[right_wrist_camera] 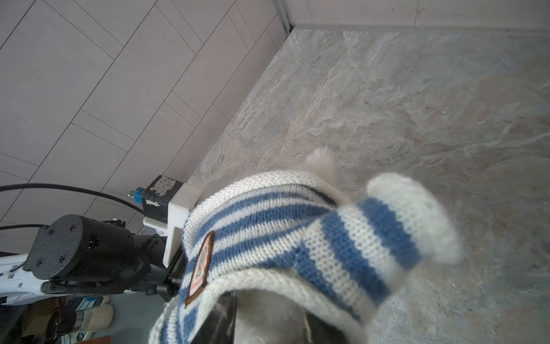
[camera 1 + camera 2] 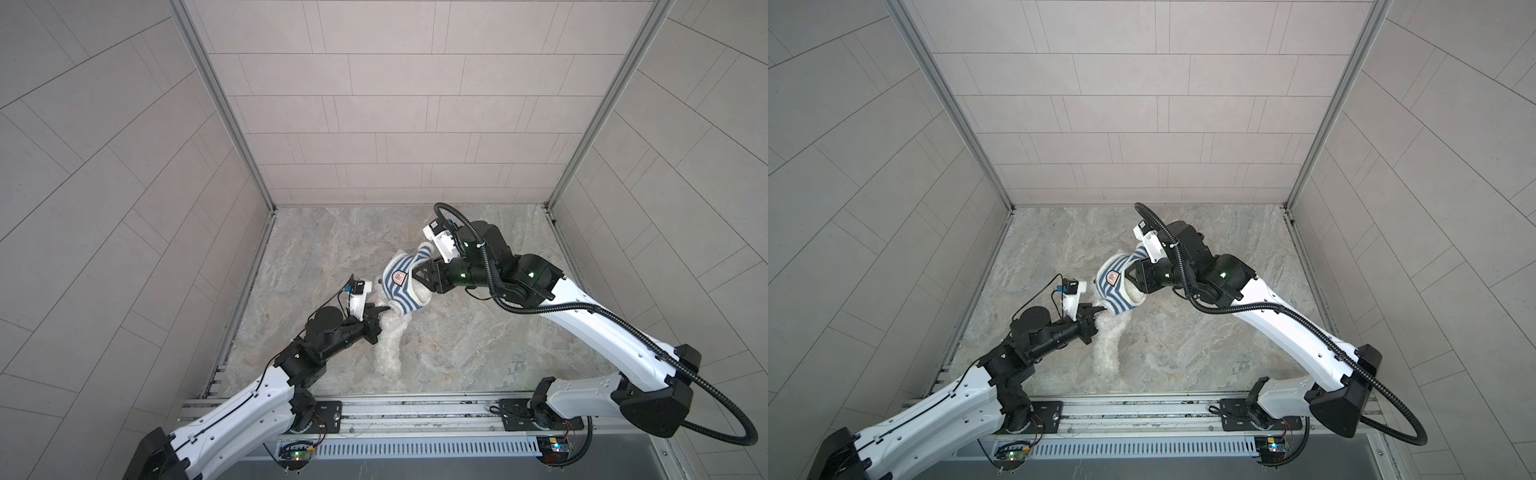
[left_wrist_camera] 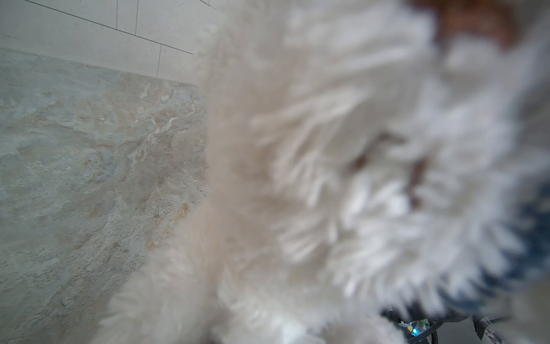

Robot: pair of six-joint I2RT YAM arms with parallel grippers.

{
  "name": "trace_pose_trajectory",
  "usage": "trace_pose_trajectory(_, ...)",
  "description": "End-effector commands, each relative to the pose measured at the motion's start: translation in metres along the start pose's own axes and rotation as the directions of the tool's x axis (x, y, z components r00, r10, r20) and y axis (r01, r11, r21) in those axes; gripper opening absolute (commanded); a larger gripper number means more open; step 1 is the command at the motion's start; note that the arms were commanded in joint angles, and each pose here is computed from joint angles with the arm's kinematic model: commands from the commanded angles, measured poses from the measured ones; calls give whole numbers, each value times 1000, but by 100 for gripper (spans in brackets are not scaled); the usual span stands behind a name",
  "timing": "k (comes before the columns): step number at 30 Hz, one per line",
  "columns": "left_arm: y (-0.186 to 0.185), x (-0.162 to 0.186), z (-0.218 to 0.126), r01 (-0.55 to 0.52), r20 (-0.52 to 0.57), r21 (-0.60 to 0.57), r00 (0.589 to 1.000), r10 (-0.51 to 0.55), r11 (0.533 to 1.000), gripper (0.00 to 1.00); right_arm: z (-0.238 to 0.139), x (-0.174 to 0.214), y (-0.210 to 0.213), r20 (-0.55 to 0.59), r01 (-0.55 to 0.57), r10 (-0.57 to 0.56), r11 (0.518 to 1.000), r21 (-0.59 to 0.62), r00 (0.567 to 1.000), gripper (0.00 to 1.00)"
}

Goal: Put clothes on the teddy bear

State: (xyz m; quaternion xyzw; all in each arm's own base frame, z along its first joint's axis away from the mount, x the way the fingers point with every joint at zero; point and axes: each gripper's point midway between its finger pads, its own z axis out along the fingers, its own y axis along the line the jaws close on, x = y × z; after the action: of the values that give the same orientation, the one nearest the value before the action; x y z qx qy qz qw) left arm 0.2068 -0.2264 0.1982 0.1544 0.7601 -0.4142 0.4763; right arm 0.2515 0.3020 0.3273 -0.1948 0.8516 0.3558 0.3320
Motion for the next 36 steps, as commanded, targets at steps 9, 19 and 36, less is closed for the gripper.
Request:
trace_pose_trajectory(9, -14, -14, -3, -48, 51, 43, 998, 46, 998, 0, 13, 9, -13, -4, -55, 55, 998, 3, 998, 53)
trace_pose_trajectory(19, -18, -14, -6, -69, 61, 53, 996, 65, 996, 0, 27, 10, -1, -12, -104, 103, 991, -88, 995, 68)
trace_pose_trajectory(36, -8, -16, -6, -80, 65, -7, 995, 80, 997, 0, 28, 32, 7, -111, -74, 61, 990, -122, 992, 24)
